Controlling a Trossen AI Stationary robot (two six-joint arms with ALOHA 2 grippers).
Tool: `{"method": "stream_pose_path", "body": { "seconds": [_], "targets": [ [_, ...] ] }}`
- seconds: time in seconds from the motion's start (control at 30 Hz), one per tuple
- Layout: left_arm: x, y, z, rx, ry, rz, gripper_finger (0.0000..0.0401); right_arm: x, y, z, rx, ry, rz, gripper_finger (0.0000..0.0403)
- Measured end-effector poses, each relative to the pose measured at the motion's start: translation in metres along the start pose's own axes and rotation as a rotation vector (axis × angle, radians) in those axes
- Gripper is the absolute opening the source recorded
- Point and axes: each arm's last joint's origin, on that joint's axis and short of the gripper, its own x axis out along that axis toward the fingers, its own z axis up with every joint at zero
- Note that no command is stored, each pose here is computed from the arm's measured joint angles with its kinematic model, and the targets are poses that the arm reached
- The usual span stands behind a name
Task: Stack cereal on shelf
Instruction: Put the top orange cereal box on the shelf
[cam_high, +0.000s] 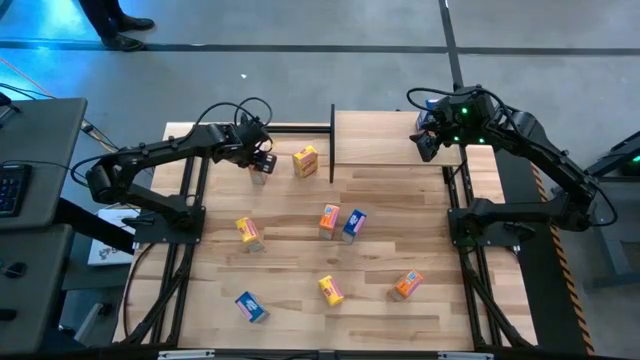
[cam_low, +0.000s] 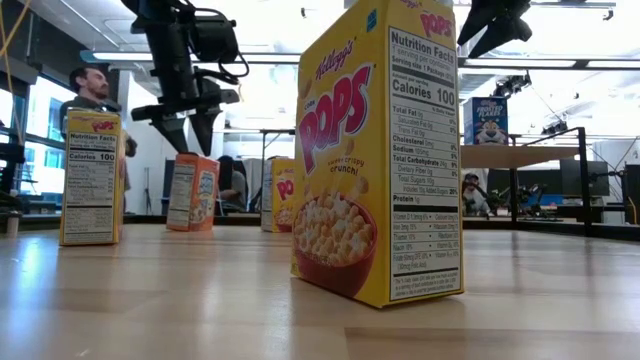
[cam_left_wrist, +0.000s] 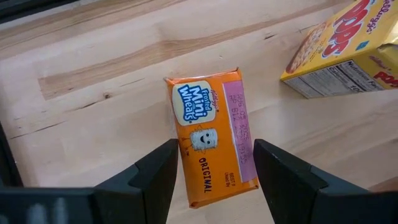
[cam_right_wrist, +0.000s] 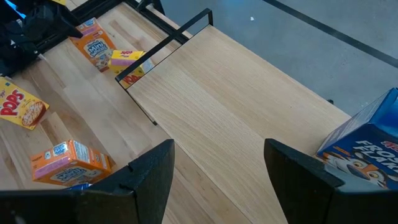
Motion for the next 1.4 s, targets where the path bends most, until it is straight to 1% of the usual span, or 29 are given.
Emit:
{"method": "stream_pose_path", "body": {
  "seconds": [0.2,0.33,0.6,0.97,1.2,1.4],
  "targets": [
    [0.0,0.0,0.0,0.0,-0.002,-0.001,0.0236,0.0,0.0,0.0,0.0,0.0,0.0,0.024],
    [0.0,0.0,0.0,0.01,-0.003,0.0,0.0243,0.0,0.0,0.0,0.0,0.0,0.0,0.024],
    [0.008,0.003,-0.006,0.017,0.011,0.024,0.0243,0.0,0.0,0.0,0.0,0.0,0.0,0.024],
    [0.008,0.004,-0.005,0.016,-0.003,0.045,0.0243,0.0,0.0,0.0,0.0,0.0,0.0,0.024],
    [0.009,0.004,-0.006,0.018,0.001,0.049,0.0223,0.0,0.0,0.0,0.0,0.0,0.0,0.024],
    [0.024,0.0,-0.006,0.04,0.046,0.082,0.0214,0.0,0.0,0.0,0.0,0.0,0.0,0.024]
  ]
}}
